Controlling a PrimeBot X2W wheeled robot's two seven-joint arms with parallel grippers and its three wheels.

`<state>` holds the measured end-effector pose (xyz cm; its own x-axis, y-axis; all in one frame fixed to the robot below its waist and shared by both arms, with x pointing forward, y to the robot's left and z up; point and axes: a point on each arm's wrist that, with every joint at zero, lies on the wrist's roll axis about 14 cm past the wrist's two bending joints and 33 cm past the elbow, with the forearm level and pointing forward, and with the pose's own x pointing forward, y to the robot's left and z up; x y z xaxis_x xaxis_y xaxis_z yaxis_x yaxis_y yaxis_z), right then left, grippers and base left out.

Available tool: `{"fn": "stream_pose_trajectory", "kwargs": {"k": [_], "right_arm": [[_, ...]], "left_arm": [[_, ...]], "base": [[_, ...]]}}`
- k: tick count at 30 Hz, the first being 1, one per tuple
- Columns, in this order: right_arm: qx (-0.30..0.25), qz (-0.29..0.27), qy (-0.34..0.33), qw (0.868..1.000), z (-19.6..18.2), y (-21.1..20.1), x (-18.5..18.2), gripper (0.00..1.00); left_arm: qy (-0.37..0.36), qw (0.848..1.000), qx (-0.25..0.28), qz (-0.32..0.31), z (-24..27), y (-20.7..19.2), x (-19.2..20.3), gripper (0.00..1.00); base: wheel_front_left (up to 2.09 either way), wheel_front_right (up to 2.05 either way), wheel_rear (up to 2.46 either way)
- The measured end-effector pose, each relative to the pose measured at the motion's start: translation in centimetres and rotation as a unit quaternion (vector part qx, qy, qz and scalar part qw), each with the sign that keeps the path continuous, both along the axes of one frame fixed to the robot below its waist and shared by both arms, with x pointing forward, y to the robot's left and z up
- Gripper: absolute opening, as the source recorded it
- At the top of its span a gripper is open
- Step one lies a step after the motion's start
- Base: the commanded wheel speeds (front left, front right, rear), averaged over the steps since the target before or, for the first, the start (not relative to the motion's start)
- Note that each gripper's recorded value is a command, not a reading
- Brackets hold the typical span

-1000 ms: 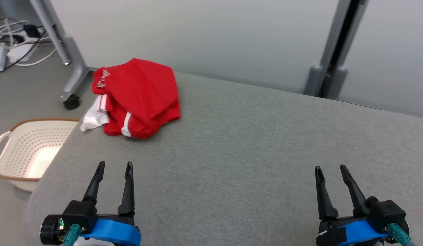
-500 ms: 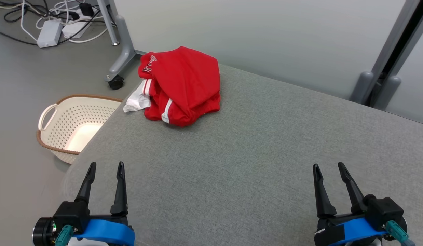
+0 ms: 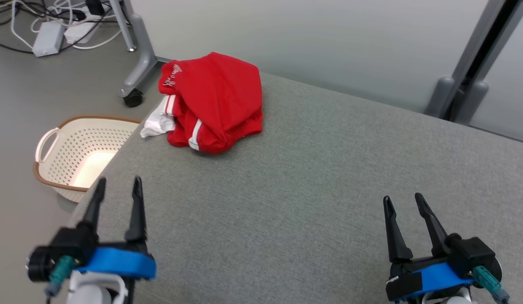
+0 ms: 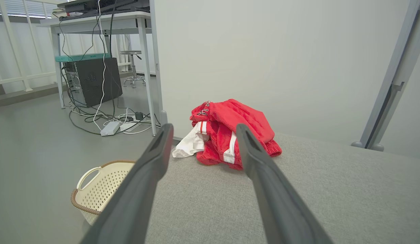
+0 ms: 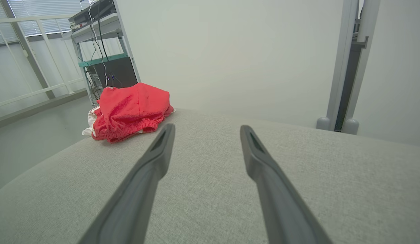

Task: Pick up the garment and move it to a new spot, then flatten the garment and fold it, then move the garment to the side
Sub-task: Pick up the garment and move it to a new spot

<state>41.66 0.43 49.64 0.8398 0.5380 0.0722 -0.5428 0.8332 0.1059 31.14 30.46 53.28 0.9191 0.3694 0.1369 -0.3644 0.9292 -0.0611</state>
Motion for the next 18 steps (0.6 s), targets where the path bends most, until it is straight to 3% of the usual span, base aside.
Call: {"fn": "stream_pose_trajectory", "kwargs": {"k": [7,13,18], "right_arm": [[-0.008,-0.03,-0.013,0.999,0.0,-1.9,1.8,1.0],[-0.02,-0.064,-0.016,0.998,-0.9,-4.4,3.4,1.0],[-0.029,-0.097,-0.021,0.995,-1.6,-6.7,5.1,1.0]], "left_arm": [[-0.036,0.998,0.048,-0.021,4.9,2.9,6.1,1.0],[-0.038,0.998,0.035,-0.035,7.4,5.1,12.8,1.0],[0.008,0.999,0.014,-0.042,5.6,6.0,18.0,1.0]], "base": [[0.0,0.0,0.0],[0.0,0.0,0.0],[0.0,0.0,0.0]]}}
